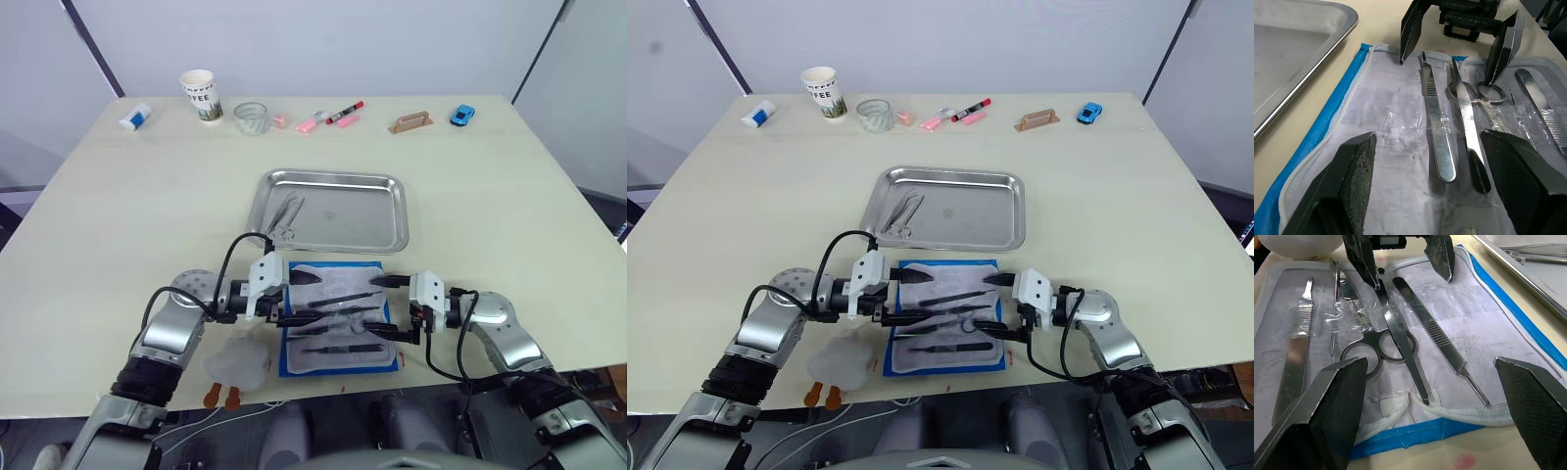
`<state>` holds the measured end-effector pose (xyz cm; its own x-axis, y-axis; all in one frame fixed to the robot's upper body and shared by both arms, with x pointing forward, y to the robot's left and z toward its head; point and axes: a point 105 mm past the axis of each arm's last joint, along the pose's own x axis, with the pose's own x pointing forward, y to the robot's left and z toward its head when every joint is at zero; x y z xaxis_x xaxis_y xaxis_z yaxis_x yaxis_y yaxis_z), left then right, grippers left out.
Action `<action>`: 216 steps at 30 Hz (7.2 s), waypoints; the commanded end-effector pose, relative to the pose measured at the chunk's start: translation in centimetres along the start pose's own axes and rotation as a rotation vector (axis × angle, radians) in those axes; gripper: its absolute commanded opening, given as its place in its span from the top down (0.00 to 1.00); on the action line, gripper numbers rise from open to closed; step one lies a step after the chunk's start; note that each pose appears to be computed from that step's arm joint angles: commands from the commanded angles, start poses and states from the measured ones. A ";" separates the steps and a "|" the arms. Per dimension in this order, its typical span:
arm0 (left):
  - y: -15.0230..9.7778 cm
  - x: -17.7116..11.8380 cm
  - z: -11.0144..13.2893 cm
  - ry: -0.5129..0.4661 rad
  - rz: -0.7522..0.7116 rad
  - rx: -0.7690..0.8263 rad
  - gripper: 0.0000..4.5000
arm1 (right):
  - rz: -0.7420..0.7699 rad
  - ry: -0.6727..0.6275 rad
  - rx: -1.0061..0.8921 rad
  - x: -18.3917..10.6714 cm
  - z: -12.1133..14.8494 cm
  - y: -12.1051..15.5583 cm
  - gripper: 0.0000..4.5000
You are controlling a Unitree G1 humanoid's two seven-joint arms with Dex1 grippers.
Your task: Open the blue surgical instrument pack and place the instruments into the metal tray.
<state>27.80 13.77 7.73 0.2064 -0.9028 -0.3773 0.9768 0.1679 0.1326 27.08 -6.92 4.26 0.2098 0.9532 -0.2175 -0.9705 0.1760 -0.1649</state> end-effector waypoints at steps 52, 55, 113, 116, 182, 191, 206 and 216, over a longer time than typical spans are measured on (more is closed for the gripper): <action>0.5 0.5 -0.6 0.113 -0.023 0.133 0.21 | -0.014 0.203 0.139 0.0 -5.8 1.8 0.00; 0.2 0.4 -0.8 0.121 -0.038 0.124 0.37 | -0.013 0.203 0.137 0.0 -5.8 1.8 0.00; 0.2 -1.0 2.3 0.341 -0.120 0.115 0.99 | 0.009 0.217 0.143 0.1 -5.9 1.7 0.00; 0.4 -1.1 2.6 0.336 -0.114 0.116 0.99 | 0.012 0.218 0.144 0.0 -5.9 1.7 0.00; 3.6 -9.9 7.3 0.093 0.277 -0.016 0.99 | 0.045 0.221 0.136 0.3 -6.0 2.0 0.00; 6.5 -5.2 9.4 -0.074 0.593 -0.169 0.99 | 0.044 0.222 0.136 0.2 -6.1 2.0 0.00; 9.1 -2.8 5.4 0.093 1.070 -0.431 0.99 | 0.031 0.219 0.135 0.4 -6.0 2.0 0.00; 10.2 -1.1 3.5 0.151 1.094 -0.518 0.99 | 0.022 0.212 0.138 0.6 -6.0 2.0 0.00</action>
<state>36.74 15.33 11.19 0.8781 -0.1401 -0.4575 0.1869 0.9806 0.0585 27.71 -5.83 4.46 0.1985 0.9583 -0.2057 -0.9702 0.1625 -0.1797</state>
